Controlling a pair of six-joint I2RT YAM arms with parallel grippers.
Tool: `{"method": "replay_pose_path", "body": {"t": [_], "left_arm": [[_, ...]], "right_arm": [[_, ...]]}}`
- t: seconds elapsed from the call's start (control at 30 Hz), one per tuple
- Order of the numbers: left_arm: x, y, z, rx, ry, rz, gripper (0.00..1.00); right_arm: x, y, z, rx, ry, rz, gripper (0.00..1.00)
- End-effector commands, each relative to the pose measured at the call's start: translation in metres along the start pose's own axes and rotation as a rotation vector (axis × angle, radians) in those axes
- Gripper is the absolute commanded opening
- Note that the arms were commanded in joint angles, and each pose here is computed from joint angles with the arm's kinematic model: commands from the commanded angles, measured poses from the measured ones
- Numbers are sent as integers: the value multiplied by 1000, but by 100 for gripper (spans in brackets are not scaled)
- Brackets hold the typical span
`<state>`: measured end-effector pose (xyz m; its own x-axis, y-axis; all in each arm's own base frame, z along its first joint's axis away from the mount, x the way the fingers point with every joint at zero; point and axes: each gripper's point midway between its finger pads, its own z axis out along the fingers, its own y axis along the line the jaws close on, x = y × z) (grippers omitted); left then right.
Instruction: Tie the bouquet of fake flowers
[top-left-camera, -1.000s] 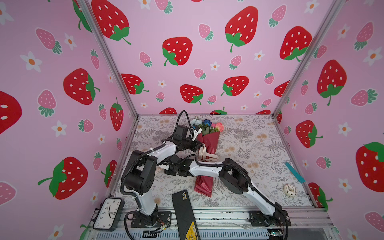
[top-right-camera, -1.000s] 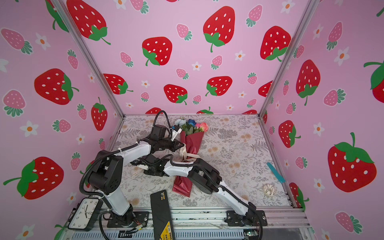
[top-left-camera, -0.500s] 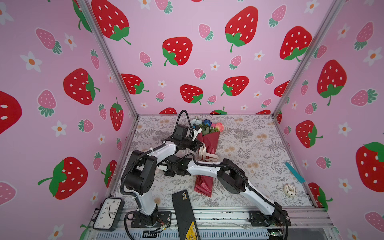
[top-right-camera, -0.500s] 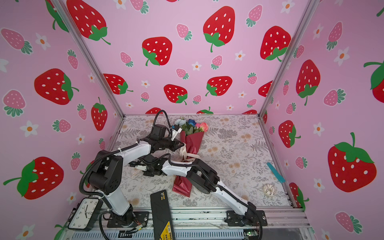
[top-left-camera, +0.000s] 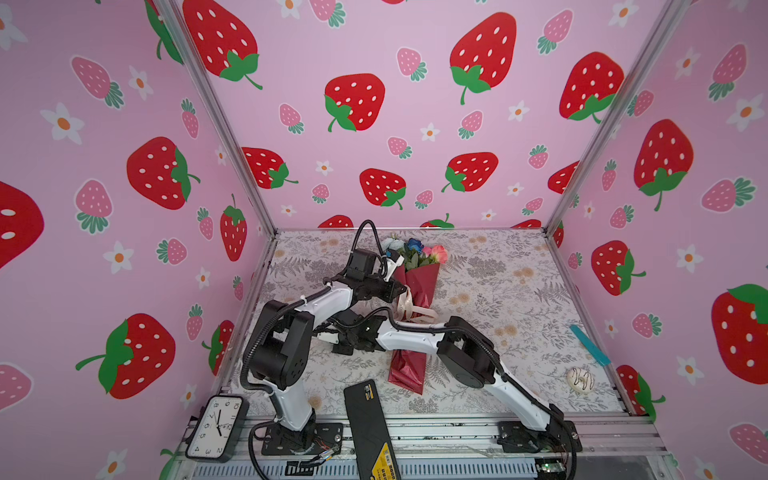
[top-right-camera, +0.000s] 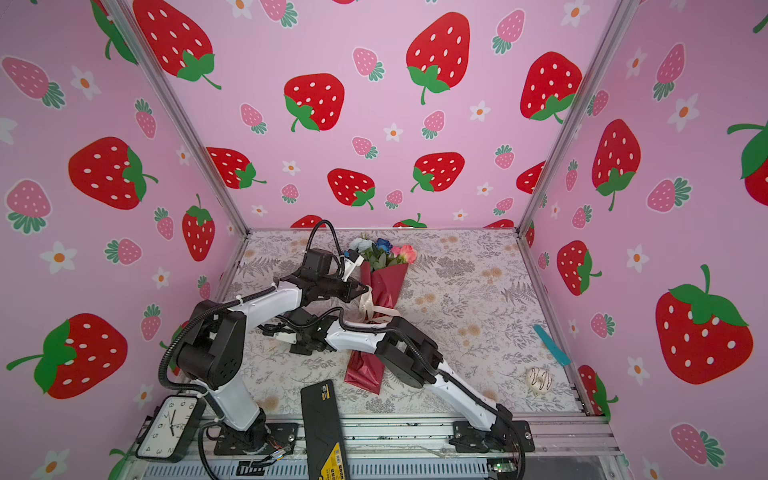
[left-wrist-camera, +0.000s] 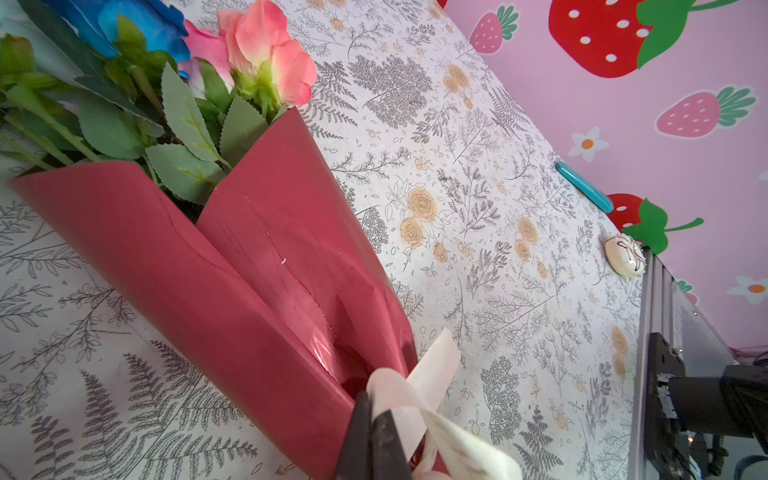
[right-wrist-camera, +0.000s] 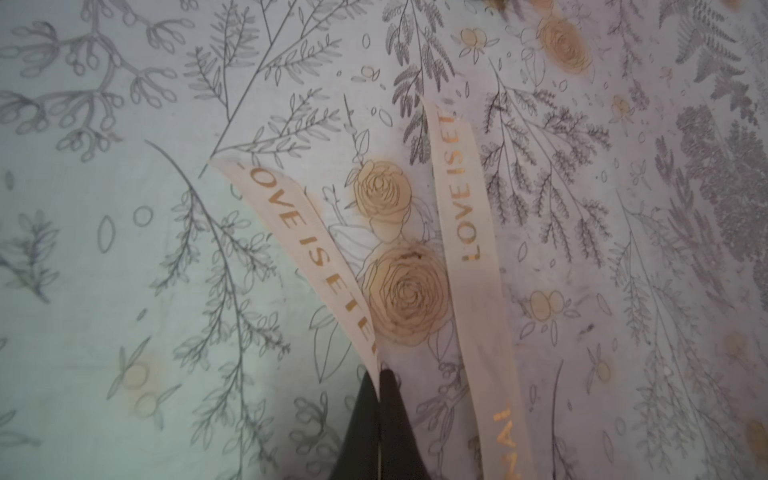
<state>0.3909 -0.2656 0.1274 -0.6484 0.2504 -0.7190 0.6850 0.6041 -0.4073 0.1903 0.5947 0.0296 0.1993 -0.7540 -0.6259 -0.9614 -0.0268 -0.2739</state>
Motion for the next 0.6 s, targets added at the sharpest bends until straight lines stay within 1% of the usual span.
{"method": "replay_pose_path", "body": {"t": [0.0,0.17,0.37,0.57], "left_arm": [[-6,2,-1,9,-14,28,0],[-7,1,-4,7,-26,35,0],[-6,1,-8,0,-33,35,0],[-4,2,-9,-8,-41,30,0]], "right_arm": [[-8,5,-37,15,-9,7,0],[-18,5,-84,46,-78,66,0],[-9,3,-135,110,-97,117,0],[-7,-7,-197,192,-185,212,0]]}}
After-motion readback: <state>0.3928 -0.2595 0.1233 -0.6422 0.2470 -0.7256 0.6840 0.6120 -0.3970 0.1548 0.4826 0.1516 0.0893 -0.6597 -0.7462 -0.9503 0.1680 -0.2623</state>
